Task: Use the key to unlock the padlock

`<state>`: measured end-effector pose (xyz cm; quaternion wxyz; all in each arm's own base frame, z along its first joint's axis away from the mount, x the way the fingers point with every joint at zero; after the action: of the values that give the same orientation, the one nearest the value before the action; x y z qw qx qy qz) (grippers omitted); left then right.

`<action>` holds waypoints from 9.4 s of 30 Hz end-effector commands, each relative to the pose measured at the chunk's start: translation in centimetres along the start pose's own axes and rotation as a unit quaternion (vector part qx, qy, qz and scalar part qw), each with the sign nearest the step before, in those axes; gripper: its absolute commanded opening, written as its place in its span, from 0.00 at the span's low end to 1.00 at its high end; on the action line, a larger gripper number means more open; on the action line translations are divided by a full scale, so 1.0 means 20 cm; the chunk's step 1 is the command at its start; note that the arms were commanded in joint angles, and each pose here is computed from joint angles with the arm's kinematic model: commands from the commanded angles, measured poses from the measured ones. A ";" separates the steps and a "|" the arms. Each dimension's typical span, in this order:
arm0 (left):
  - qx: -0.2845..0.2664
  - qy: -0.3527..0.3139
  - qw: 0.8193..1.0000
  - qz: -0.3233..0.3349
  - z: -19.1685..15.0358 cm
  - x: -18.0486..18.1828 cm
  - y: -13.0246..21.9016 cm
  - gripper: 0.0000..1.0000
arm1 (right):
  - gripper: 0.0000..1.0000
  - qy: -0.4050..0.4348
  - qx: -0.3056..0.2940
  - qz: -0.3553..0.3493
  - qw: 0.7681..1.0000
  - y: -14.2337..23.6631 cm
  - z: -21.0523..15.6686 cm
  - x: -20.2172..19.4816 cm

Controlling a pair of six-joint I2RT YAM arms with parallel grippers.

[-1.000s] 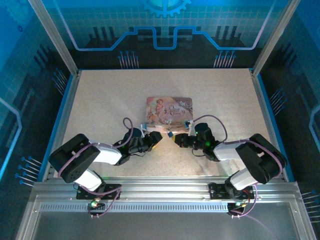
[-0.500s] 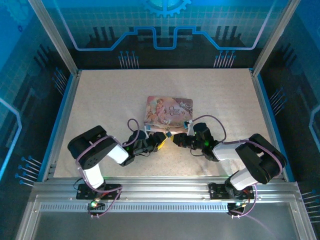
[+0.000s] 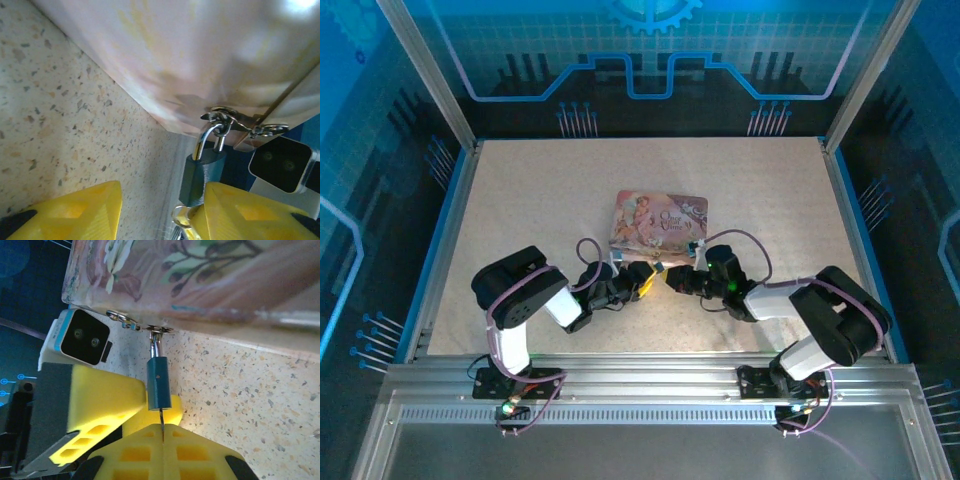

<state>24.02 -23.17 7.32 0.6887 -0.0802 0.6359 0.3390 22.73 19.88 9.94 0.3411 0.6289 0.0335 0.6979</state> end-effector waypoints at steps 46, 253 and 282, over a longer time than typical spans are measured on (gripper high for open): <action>-0.017 -0.030 0.999 0.003 0.07 -0.35 0.14 0.00 | 0.77 0.335 -0.095 -0.001 0.937 0.50 0.05 0.39; -0.085 -0.114 0.967 0.213 0.19 -0.42 0.55 0.67 | 0.25 -0.065 -0.120 -0.080 0.987 0.09 -0.18 0.00; 0.014 -0.269 0.943 0.195 0.73 -0.33 0.33 0.97 | 1.00 0.048 -0.063 -0.001 0.997 0.26 -0.10 0.13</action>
<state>31.08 -11.72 17.24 0.7206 0.1609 0.4553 0.4975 18.46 17.56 14.06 0.4039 0.5669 0.0079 0.7179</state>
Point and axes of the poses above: each hand's point on the last joint's axis, 136 mm out from that joint toward the fingers, its own y axis back along the fingers, its own x axis along the line the jaws close on, z = x × y, the point moved 8 cm from there along y, back along the fingers, and after that the axes turned 14 degrees about -y, right-handed, at the moved point
